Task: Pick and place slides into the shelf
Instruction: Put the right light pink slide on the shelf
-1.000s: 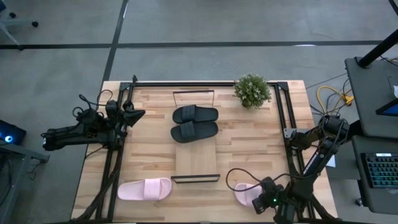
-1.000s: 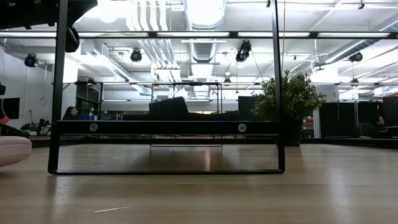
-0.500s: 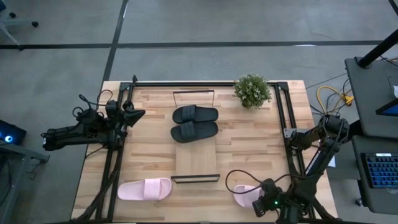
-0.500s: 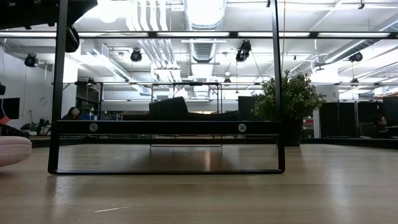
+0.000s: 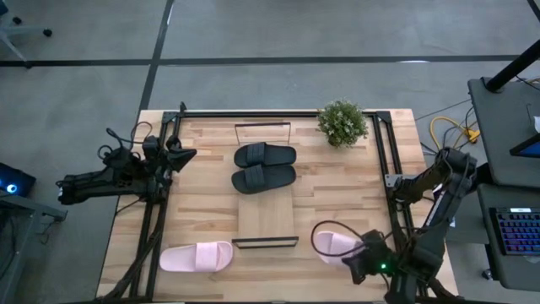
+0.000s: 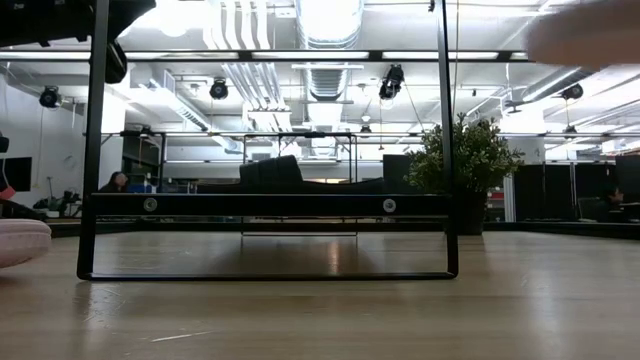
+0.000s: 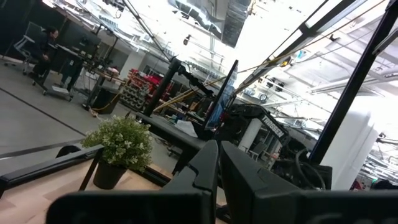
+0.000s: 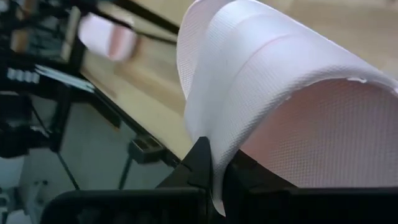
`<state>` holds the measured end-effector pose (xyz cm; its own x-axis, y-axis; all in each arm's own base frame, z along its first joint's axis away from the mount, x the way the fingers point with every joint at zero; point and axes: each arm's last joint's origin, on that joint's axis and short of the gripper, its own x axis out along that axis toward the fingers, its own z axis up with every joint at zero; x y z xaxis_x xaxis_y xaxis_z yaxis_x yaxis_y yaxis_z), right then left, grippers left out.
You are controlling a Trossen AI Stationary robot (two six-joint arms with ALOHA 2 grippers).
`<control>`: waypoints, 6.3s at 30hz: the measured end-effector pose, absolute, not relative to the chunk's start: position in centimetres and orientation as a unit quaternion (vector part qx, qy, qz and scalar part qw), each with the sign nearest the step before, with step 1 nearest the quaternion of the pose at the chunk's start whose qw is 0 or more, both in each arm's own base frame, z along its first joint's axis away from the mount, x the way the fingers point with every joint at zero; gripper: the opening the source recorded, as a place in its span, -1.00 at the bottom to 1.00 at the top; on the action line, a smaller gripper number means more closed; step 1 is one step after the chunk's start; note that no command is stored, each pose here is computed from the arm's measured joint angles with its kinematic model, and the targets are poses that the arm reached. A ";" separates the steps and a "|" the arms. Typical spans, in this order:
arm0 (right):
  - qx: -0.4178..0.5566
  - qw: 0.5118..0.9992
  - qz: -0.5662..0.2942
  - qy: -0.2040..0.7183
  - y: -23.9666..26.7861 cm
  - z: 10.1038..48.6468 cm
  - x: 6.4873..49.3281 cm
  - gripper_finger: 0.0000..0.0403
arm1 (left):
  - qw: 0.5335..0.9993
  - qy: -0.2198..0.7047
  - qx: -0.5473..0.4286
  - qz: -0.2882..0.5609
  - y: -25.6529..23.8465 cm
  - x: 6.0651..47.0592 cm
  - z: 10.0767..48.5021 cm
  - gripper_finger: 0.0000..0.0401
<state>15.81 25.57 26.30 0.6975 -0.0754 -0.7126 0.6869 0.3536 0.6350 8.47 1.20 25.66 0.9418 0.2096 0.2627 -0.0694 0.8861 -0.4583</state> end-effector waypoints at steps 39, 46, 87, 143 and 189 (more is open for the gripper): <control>0.474 0.836 -0.173 0.215 12.8 38.4 20.5 -0.96 | 0.963 -0.186 -0.185 0.069 1.1 7.7 26.3 -0.98; 0.475 0.837 -0.149 0.225 11.2 38.7 22.4 -0.96 | 0.958 -0.212 -0.182 0.064 1.0 6.7 26.7 -0.98; 0.495 0.821 -0.063 0.277 7.9 35.1 31.4 -0.96 | 0.965 -0.204 -0.146 0.073 1.0 6.8 26.5 -0.98; 0.582 0.742 -0.091 0.320 8.9 26.5 37.5 -0.96 | 0.967 -0.202 -0.133 0.078 1.0 6.9 26.5 -0.98; 0.606 0.718 -0.062 0.336 11.5 21.9 39.9 -0.96 | 0.969 -0.200 -0.121 0.082 1.0 6.9 26.4 -0.98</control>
<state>39.92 11.47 21.89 0.7671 0.3179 -0.5573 0.4959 0.2573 0.8294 6.89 1.05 26.44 0.9061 0.2082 0.3683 -0.1115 0.9573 -0.2669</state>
